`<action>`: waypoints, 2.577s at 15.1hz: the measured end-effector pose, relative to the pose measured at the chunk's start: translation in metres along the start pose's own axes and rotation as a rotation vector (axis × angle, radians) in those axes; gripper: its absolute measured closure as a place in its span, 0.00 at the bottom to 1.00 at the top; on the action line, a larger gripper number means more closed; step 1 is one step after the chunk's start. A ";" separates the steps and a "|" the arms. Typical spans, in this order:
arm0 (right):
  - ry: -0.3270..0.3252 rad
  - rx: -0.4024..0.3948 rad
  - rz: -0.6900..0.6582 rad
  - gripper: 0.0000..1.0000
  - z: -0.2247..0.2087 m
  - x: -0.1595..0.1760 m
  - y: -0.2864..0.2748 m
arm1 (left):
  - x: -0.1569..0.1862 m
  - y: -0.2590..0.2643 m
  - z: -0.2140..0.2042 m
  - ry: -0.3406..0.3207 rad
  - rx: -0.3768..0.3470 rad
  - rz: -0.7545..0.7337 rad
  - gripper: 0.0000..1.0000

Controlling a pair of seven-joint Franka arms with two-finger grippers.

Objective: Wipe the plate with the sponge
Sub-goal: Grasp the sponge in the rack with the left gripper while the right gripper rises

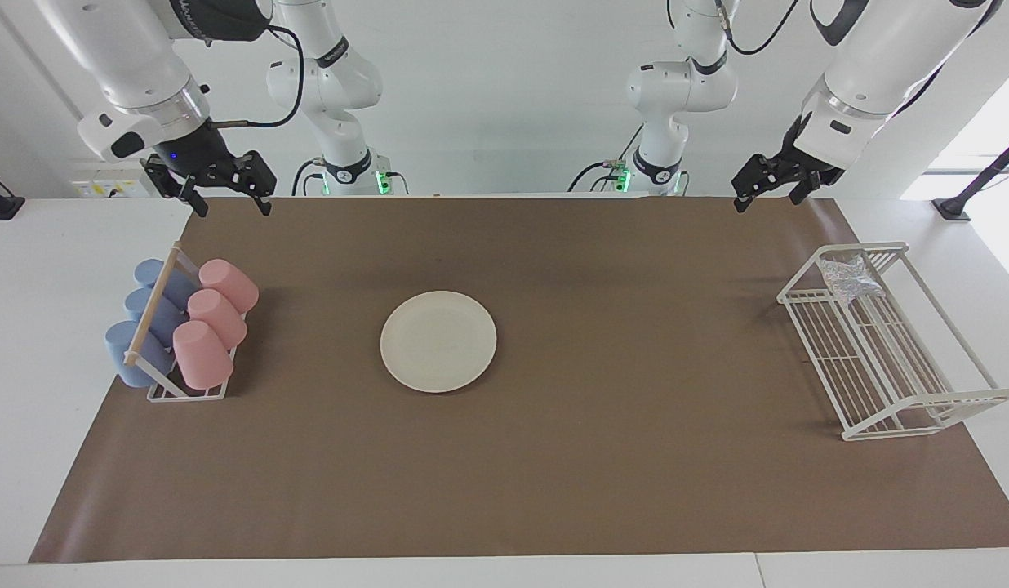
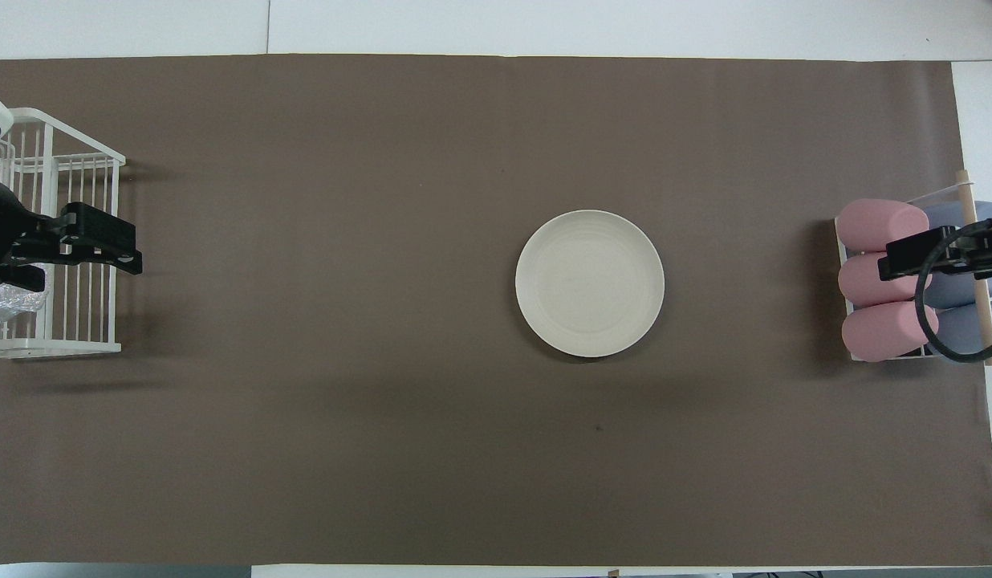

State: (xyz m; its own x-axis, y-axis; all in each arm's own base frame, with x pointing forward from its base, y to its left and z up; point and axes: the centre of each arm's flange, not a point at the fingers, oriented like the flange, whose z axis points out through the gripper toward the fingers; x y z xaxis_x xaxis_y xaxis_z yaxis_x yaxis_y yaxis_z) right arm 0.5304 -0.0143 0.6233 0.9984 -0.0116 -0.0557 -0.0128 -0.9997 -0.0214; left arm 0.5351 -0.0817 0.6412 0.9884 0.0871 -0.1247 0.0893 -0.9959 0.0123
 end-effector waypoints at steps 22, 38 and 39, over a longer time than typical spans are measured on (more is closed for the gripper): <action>0.000 -0.004 0.326 0.00 0.001 0.000 -0.026 | 0.052 -0.008 0.132 0.026 0.582 -0.019 0.00; -0.085 0.035 1.096 0.00 -0.001 -0.030 -0.154 | 0.080 -0.056 0.227 -0.038 0.933 0.090 0.04; -0.087 0.037 1.108 0.00 -0.001 -0.031 -0.157 | 0.079 -0.057 0.229 -0.042 0.934 0.090 0.04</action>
State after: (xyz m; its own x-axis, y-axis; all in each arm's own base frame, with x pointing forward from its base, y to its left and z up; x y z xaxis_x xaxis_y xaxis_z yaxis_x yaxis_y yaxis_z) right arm 0.5015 0.1427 0.6295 0.4261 -0.8950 -0.1319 -0.8985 -0.4357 0.0538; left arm 0.5802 -0.0233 0.4033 0.9798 0.0257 -0.1982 -0.1407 -0.6157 -0.7753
